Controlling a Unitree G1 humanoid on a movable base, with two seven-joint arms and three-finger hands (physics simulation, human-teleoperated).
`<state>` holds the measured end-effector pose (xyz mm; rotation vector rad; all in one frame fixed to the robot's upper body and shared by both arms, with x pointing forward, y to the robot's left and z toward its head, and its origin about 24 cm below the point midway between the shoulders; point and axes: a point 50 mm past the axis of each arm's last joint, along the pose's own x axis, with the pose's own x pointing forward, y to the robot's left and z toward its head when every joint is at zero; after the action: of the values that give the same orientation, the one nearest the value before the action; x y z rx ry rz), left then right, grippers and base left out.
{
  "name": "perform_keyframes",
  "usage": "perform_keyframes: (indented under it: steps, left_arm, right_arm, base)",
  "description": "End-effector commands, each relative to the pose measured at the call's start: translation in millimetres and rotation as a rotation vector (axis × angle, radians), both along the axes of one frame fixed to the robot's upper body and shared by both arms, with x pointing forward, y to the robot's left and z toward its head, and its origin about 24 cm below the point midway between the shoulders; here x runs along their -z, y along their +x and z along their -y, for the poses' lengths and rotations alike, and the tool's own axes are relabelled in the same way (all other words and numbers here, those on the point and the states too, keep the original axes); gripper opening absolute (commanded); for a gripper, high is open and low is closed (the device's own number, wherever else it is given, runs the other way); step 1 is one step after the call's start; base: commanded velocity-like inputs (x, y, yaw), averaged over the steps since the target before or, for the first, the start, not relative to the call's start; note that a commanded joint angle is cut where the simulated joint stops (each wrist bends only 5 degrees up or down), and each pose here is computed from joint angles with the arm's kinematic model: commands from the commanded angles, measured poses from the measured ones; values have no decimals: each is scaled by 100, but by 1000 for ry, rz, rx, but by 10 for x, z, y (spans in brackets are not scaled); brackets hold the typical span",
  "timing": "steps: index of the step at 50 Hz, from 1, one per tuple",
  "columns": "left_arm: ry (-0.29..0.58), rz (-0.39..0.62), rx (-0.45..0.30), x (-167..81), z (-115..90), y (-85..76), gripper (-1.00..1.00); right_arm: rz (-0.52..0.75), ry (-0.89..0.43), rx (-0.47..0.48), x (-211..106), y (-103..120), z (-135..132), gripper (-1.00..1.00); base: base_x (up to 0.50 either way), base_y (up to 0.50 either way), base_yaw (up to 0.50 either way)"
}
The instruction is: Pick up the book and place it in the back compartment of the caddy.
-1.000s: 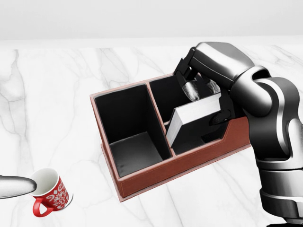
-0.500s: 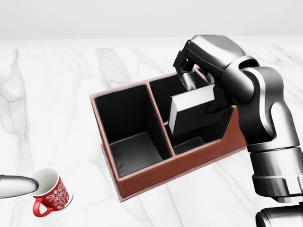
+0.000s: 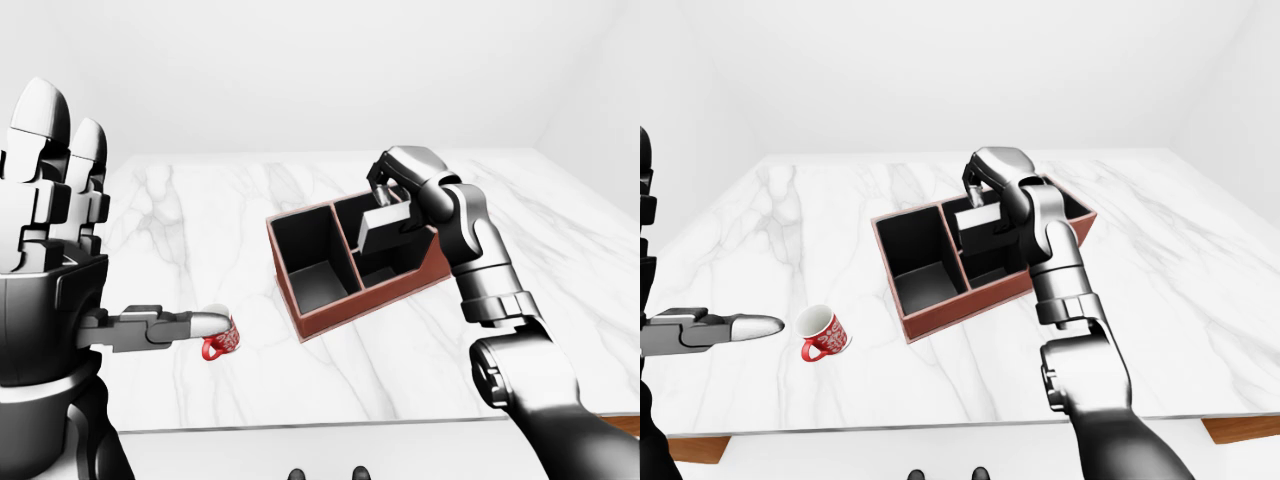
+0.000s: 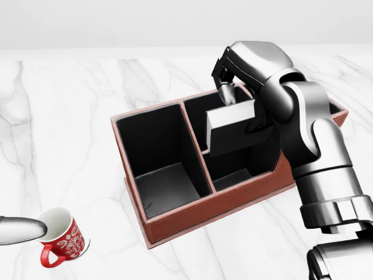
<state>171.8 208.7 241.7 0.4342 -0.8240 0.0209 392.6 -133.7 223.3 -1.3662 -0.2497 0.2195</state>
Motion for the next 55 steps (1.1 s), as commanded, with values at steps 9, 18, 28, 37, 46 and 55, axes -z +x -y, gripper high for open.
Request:
perform_keyframes:
  steps: [9, 18, 28, 37, 46, 55]
  left_arm:
    - [1, 4, 2, -5, 5, -4, 95]
    - [3, 7, 5, -12, 13, -3, 95]
    - [-1, -3, 5, 3, 12, 20, 95]
    - [2, 0, 6, -1, 17, 13, 95]
    - [-2, -10, 5, 16, 12, 27, 94]
    - [2, -6, 6, 9, 20, 22, 95]
  right_arm:
    - [41, -26, 79, 153, 151, 18, -100]
    - [35, -38, 112, 258, 193, 65, -100]
    - [23, -46, 137, 336, 228, 102, -100]
    - [15, -52, 152, 421, 244, 113, -100]
    - [2, -54, 166, 568, 246, 114, -100]
    - [-7, -45, 172, 626, 245, 112, -100]
  base:
    - [0, 0, 0]
    - [0, 0, 0]
    - [0, 0, 0]
    - [0, 0, 0]
    - [0, 0, 0]
    - [0, 0, 0]
